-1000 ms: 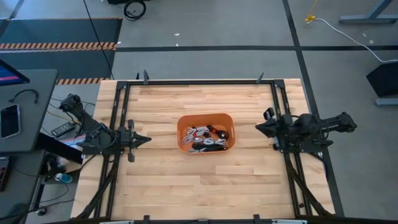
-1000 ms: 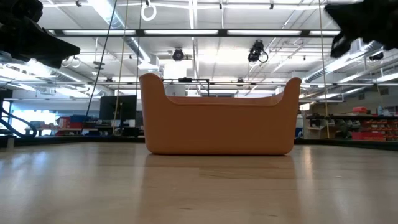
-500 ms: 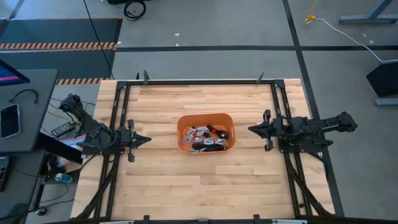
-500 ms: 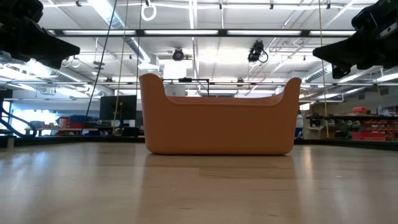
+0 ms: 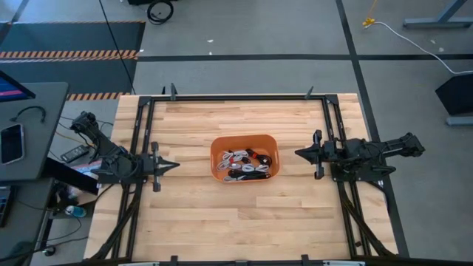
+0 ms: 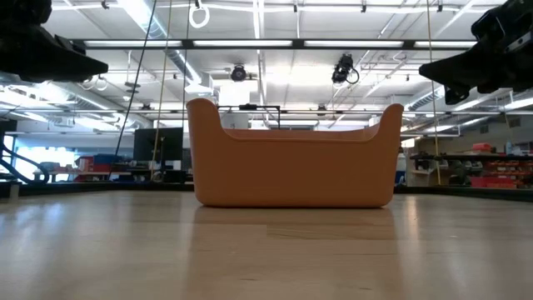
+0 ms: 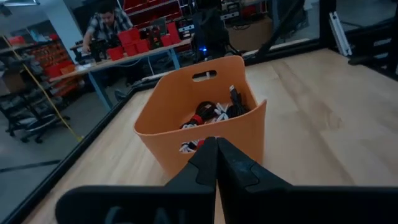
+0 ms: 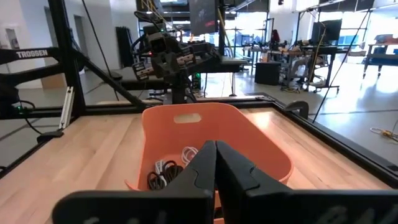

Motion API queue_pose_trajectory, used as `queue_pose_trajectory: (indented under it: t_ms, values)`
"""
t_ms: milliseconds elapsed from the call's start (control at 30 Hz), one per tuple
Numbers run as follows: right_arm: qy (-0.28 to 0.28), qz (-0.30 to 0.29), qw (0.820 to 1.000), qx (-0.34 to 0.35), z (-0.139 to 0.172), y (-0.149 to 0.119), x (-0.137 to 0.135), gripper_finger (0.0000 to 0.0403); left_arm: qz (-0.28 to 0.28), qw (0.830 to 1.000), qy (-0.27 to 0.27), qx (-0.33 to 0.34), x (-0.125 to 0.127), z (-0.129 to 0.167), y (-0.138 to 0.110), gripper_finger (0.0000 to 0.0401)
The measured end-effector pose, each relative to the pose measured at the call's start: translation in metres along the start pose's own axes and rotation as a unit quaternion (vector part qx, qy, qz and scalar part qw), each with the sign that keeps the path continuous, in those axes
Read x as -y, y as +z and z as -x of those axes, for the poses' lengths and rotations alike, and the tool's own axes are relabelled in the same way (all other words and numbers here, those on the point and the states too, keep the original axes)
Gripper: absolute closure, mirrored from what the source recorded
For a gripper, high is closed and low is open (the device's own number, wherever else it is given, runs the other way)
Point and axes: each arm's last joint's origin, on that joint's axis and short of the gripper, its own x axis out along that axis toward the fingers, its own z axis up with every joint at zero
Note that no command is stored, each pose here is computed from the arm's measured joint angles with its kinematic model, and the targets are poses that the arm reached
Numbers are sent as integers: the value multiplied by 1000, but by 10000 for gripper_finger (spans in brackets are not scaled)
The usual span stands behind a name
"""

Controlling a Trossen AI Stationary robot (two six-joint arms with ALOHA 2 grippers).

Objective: Pick and place USB-C Cables
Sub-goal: Return to Home Position

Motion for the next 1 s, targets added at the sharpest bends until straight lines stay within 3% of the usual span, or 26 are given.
queue_pose_trajectory:
  t_ms: [133,1000]
  values:
    - [0,1,1000,0,0,0,0,386,-19,1000,3,-1,0,0,0,394]
    - [0,1,1000,2,0,1,0,386,-16,1000,3,-1,0,0,0,394]
